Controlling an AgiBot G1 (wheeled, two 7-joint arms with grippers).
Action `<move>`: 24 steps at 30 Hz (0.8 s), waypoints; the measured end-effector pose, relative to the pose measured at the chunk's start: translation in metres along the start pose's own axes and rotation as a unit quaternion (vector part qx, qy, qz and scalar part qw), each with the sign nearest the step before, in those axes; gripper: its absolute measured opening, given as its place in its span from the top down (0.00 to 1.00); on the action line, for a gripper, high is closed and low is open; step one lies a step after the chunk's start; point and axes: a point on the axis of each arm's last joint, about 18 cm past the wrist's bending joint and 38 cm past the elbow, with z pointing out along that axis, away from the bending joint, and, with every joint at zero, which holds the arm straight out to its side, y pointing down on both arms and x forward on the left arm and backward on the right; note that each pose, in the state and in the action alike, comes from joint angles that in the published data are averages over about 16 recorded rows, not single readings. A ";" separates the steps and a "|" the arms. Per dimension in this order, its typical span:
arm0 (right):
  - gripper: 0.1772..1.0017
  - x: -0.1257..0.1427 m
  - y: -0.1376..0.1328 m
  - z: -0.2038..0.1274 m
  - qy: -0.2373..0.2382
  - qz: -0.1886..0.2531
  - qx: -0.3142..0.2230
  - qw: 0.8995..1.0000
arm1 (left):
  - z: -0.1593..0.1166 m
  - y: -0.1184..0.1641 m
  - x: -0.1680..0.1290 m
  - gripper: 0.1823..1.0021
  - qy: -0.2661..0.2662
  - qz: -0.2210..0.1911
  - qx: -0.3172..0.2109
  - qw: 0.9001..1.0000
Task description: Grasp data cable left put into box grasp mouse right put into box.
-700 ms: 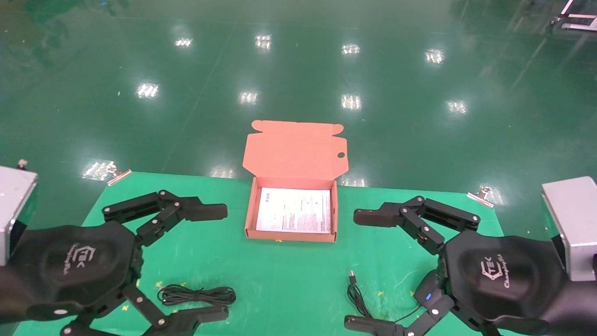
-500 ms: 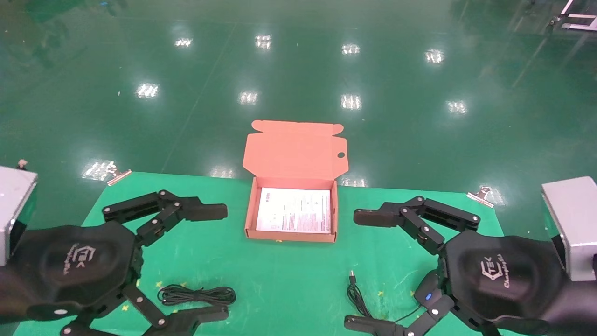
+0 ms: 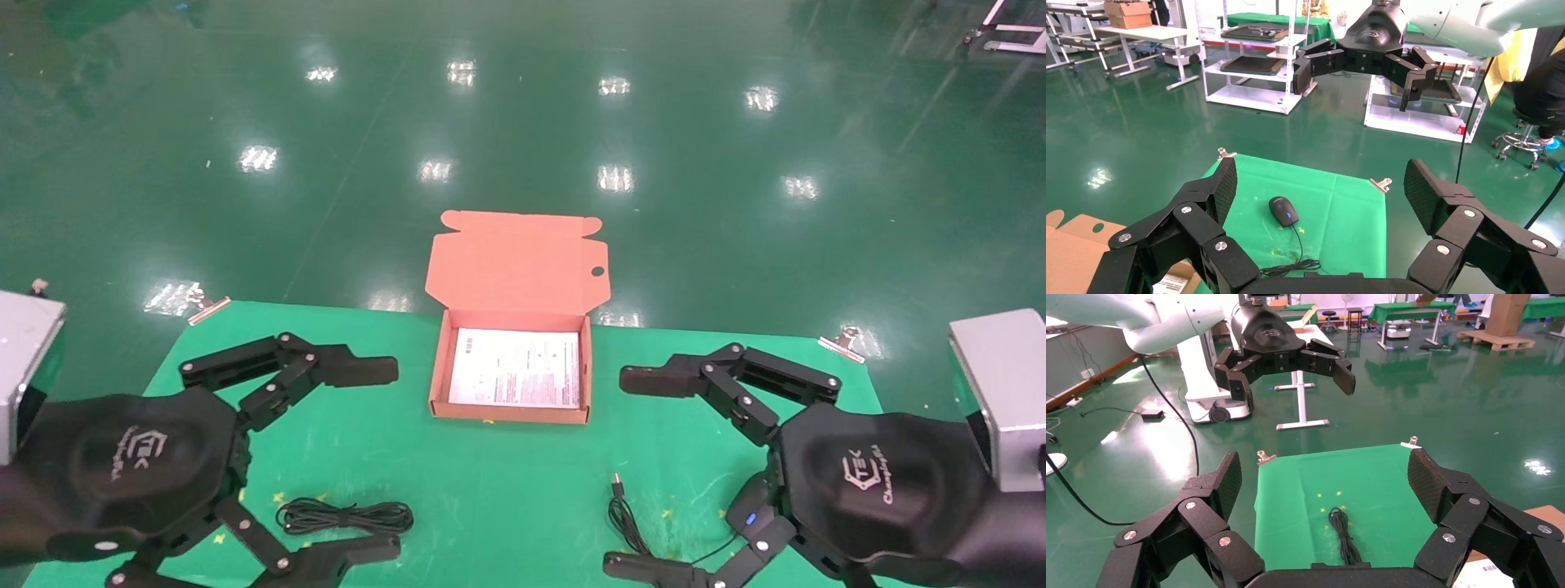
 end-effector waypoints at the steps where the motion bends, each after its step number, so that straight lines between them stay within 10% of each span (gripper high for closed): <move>1: 0.00 0.000 0.001 0.000 -0.001 -0.002 -0.005 1.000 | 0.001 0.001 0.000 0.00 0.001 -0.002 -0.003 1.000; 14: 0.00 0.000 0.026 0.007 -0.039 -0.065 -0.144 0.987 | 0.021 0.040 -0.007 0.00 0.026 -0.034 -0.122 0.992; 24: 0.00 0.017 0.064 0.016 -0.098 -0.150 -0.314 0.932 | 0.041 0.082 -0.024 0.00 0.050 -0.007 -0.288 0.956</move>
